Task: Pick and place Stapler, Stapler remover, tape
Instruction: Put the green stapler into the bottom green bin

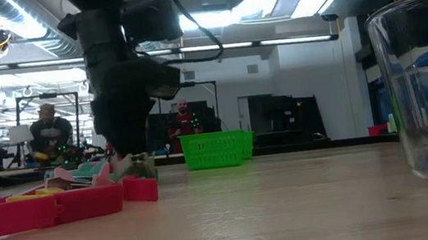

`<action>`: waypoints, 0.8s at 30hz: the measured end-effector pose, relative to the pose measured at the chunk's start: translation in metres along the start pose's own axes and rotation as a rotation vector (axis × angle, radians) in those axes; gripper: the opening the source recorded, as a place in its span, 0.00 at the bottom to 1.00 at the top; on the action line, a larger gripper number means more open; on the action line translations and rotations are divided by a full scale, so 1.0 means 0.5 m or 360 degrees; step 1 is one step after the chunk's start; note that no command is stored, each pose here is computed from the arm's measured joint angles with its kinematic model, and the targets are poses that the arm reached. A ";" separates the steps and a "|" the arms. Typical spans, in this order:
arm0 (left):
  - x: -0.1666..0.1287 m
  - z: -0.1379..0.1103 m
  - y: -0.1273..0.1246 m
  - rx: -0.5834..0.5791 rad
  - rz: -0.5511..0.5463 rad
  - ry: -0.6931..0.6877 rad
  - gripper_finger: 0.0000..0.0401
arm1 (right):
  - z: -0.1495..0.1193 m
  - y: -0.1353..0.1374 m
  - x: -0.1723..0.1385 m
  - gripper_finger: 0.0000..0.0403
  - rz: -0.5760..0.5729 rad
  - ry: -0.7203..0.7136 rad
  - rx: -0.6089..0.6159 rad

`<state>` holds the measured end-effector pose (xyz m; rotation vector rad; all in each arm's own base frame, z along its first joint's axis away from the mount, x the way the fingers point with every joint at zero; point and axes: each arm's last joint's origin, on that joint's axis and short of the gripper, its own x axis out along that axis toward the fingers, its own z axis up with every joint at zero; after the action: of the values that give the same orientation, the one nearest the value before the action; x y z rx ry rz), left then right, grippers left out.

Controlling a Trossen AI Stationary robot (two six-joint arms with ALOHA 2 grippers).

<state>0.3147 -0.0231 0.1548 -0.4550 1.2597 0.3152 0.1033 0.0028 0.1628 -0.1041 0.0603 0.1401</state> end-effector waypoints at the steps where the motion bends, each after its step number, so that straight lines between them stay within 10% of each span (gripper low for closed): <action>1: 0.000 -0.001 0.001 0.0034 0.0005 0.0007 0.36 | 0.000 0.000 0.000 0.05 -0.0001 0.0001 0.0000; 24: 0.006 0.003 -0.002 0.0501 0.0030 -0.0037 0.48 | 0.000 0.000 0.000 0.05 -0.0001 0.0001 0.0000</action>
<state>0.3174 -0.0234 0.1522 -0.1697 1.2649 0.1334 0.1033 0.0028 0.1627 -0.1041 0.0609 0.1393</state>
